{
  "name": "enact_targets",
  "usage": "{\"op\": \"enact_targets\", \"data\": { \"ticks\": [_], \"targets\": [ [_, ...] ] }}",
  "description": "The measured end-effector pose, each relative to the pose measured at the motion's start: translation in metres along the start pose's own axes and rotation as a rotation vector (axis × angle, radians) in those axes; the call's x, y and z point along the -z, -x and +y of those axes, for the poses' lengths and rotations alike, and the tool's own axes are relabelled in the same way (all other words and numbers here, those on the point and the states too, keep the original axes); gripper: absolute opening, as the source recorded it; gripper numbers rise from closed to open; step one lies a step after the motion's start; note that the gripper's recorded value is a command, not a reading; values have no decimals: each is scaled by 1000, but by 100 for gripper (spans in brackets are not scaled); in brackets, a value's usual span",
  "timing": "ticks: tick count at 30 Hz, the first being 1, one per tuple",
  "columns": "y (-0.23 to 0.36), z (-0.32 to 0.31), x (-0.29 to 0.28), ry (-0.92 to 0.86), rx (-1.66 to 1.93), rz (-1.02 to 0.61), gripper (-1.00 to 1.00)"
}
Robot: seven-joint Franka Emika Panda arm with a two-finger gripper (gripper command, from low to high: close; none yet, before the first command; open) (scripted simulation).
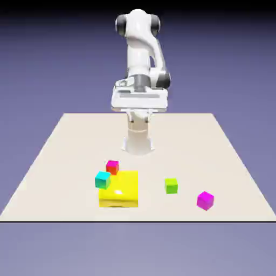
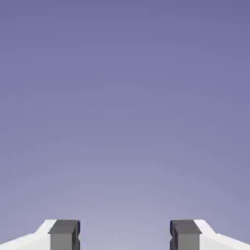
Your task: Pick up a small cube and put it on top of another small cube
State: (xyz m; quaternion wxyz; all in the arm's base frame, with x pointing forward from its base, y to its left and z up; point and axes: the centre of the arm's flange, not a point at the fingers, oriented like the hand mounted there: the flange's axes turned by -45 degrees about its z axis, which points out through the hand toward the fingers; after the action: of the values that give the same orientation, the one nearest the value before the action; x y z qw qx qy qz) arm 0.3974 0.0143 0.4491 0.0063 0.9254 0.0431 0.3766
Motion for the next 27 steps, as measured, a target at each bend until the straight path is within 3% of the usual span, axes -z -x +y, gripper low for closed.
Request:
{"op": "enact_targets", "data": {
  "ticks": [11,24,27],
  "targets": [
    [28,-102,-111,-156,283,-208,0],
    [138,-241,-214,-397,587,-435,0],
    [144,-245,-224,-400,588,-436,0]
  ]
}}
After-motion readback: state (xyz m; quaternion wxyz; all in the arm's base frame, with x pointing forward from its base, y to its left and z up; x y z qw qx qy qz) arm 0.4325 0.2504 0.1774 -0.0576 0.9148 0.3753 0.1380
